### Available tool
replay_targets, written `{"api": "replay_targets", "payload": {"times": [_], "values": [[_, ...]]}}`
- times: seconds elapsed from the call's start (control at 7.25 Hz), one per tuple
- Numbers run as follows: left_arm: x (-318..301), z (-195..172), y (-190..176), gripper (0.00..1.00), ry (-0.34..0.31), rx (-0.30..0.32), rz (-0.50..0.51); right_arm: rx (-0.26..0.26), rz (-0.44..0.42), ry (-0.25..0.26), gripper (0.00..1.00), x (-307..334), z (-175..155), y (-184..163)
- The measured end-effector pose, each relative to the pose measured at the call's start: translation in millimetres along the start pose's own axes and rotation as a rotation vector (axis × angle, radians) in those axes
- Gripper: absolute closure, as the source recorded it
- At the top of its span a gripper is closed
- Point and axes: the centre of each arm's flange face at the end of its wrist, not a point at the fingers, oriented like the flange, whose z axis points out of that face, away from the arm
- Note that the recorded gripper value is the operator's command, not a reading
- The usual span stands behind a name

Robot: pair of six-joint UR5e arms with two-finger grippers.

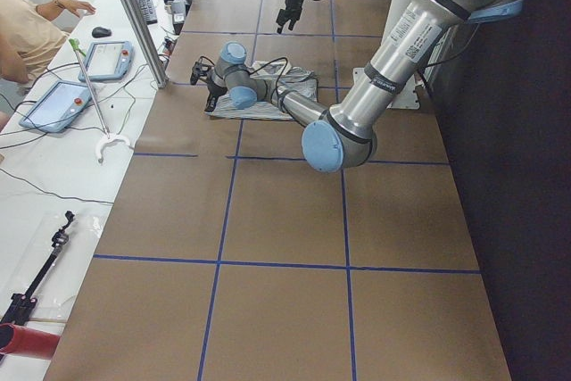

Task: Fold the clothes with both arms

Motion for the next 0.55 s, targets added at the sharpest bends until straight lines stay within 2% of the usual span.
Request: {"api": "replay_targets", "payload": {"times": [0.28,0.55], "values": [[-12,-23,5,0.41,0.024,0.004,0.016,-0.004,-0.034,0.014,0.00,-28,37,39],[-17,-28,9,0.41,0.026,0.005,0.017,-0.016,-0.080,0.023,0.00,-38,56,74]]}}
